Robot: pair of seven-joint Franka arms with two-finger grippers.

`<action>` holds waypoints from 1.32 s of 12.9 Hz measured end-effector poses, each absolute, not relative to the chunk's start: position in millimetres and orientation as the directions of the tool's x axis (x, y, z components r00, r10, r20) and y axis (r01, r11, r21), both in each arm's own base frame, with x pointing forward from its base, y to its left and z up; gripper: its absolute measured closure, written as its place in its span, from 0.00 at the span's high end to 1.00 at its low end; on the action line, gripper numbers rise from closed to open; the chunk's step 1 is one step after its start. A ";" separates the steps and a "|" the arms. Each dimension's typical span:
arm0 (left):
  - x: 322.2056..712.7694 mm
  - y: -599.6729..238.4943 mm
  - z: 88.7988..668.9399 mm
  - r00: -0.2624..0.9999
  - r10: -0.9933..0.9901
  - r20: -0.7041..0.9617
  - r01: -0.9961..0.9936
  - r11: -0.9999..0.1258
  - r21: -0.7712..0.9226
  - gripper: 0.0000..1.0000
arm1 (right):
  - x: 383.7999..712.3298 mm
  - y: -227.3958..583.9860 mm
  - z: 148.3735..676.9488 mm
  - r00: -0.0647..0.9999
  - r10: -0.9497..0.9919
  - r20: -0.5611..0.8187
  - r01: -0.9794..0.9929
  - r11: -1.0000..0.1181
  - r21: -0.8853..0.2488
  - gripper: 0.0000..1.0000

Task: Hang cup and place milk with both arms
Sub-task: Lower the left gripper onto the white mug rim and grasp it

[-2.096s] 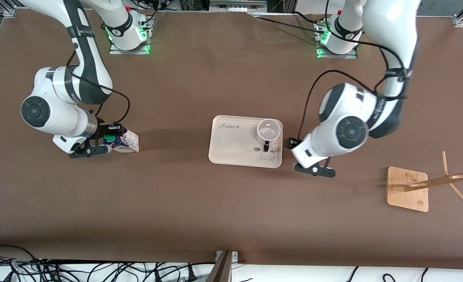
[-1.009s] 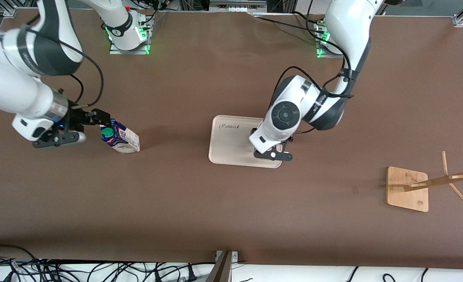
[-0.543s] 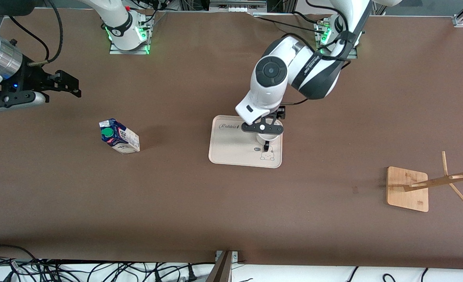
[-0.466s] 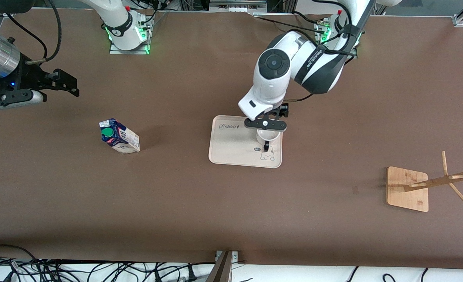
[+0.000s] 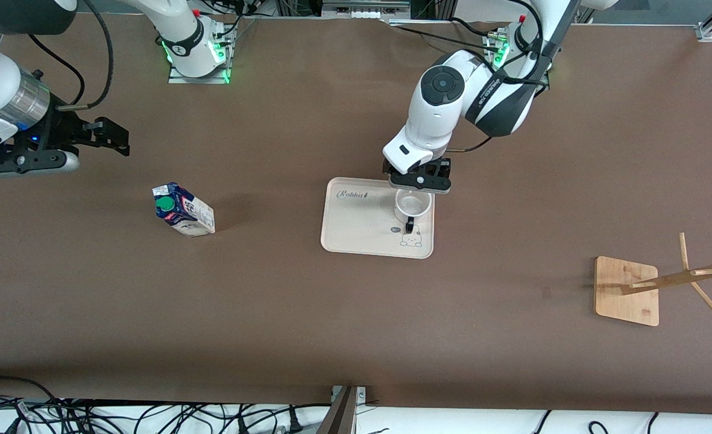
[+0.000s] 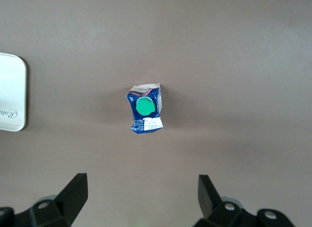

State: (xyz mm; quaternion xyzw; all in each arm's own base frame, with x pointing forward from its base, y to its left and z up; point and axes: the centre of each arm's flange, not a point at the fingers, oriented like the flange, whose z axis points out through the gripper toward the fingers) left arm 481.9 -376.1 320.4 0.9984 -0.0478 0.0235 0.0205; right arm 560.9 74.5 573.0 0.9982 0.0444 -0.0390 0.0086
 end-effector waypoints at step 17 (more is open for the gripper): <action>459.9 -417.0 230.9 0.992 -0.105 0.069 -0.107 -0.994 0.032 0.55 | 567.7 52.4 573.7 0.996 0.072 -0.048 0.072 -0.997 0.017 1.00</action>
